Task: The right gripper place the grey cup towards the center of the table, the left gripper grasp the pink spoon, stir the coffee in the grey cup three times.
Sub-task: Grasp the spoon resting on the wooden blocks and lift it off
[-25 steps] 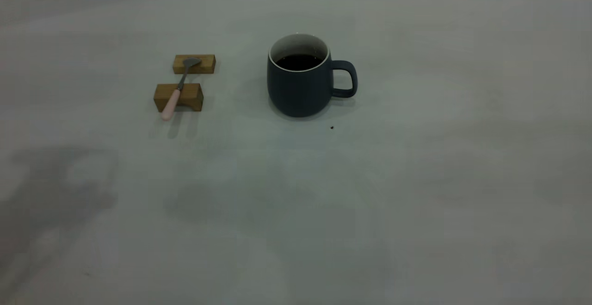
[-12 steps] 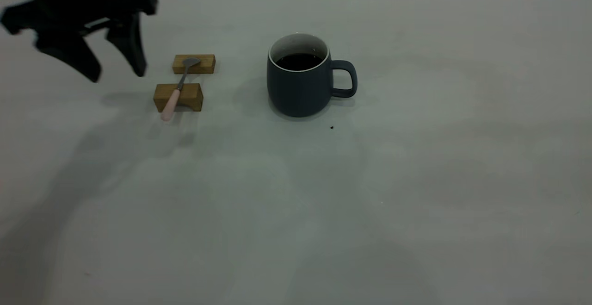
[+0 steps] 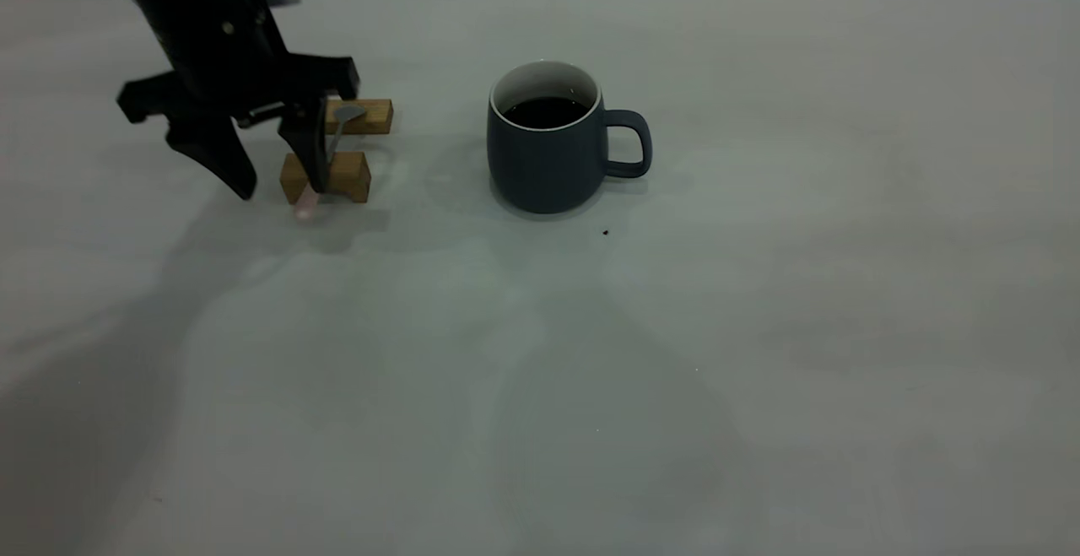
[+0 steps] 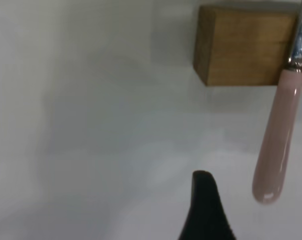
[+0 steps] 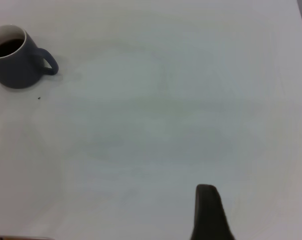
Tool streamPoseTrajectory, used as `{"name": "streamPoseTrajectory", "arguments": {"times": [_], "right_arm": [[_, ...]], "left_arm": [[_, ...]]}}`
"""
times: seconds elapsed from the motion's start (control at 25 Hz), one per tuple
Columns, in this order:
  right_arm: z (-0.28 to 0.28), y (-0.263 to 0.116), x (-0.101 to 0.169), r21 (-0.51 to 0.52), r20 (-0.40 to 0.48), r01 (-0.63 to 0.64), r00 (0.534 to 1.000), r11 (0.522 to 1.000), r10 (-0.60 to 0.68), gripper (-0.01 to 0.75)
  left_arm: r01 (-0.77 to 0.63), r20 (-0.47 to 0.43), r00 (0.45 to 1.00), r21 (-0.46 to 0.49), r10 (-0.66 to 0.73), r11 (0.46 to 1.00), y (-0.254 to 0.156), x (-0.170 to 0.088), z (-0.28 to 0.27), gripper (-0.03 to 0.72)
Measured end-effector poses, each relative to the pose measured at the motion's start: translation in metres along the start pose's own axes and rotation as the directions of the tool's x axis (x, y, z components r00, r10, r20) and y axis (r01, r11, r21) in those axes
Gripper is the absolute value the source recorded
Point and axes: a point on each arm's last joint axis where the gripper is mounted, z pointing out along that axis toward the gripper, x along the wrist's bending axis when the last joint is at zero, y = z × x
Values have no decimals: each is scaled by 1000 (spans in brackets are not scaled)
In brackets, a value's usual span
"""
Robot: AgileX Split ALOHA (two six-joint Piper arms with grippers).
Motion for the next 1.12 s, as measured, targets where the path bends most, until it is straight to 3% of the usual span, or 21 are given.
{"name": "streamPoseTrajectory", "arguments": {"times": [0.44,0.6,0.76,1.12], "right_arm": [[0,0,0,0,0,0,1000,1000,0,535],[0,0,0,0,0,0,1000,1000,0,535],[0,0,0,0,0,0,1000,1000,0,535],[0,0,0,0,0,0,1000,1000,0,535]], "left_arm": [[-10,-12,1000,37,10,999,2,-6,36,566],[-9,-7,1000,16,9,1000,4,-6,37,427],[-7,-6,1000,12,7,1000,5,-7,36,156],[0,29,1000,75,-2,997,31,-23,-24,146]]}}
